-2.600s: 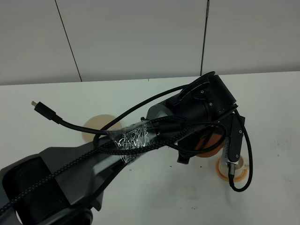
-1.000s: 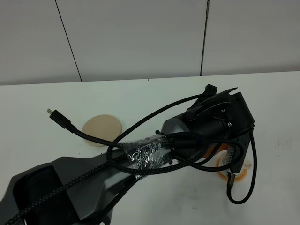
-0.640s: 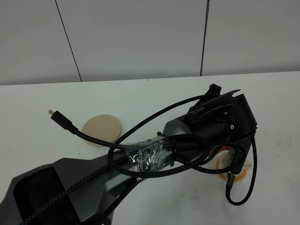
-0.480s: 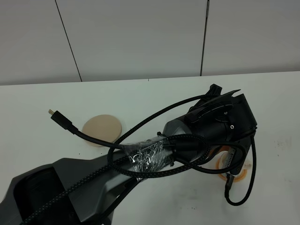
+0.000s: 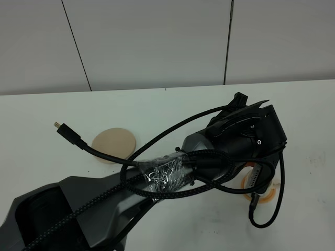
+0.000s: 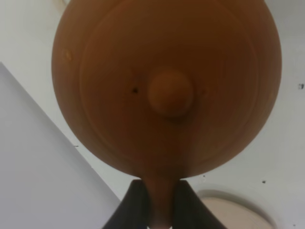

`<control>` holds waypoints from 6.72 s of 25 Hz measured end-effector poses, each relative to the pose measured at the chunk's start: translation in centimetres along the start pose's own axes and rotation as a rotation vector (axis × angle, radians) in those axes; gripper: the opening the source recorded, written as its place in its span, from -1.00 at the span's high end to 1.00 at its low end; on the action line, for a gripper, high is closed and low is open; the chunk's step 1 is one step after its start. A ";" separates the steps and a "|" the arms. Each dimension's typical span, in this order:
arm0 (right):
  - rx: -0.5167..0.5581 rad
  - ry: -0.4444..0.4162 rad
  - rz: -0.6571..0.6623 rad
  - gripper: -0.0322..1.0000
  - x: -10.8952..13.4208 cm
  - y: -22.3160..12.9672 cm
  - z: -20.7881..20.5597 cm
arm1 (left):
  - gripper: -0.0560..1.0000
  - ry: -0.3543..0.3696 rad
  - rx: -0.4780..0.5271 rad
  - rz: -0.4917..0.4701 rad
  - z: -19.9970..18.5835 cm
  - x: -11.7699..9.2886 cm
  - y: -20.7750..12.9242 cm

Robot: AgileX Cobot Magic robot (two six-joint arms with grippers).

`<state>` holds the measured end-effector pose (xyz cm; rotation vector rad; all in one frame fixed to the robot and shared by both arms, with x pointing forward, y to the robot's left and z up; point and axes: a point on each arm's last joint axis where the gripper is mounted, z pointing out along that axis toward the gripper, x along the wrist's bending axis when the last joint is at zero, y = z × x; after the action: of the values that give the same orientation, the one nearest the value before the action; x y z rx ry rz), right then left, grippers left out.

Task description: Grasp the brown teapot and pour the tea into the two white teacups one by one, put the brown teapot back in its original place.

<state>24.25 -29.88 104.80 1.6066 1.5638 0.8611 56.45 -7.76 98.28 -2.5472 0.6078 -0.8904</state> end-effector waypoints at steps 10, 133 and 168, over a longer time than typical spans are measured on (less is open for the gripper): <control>0.000 0.000 0.000 0.47 0.0 0.0 0.0 | 0.57 0.011 0.008 0.042 -0.2 0.0 0.2; 0.000 0.000 0.000 0.47 0.0 0.0 0.0 | 0.57 0.083 0.119 0.157 -2.0 -0.1 0.9; 0.000 0.000 0.000 0.47 0.0 0.0 0.0 | 0.57 0.085 0.118 0.154 -2.0 -0.1 0.9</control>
<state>24.25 -29.88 104.80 1.6066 1.5638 0.8611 54.89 -8.87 99.26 -2.3333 0.7428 -0.9541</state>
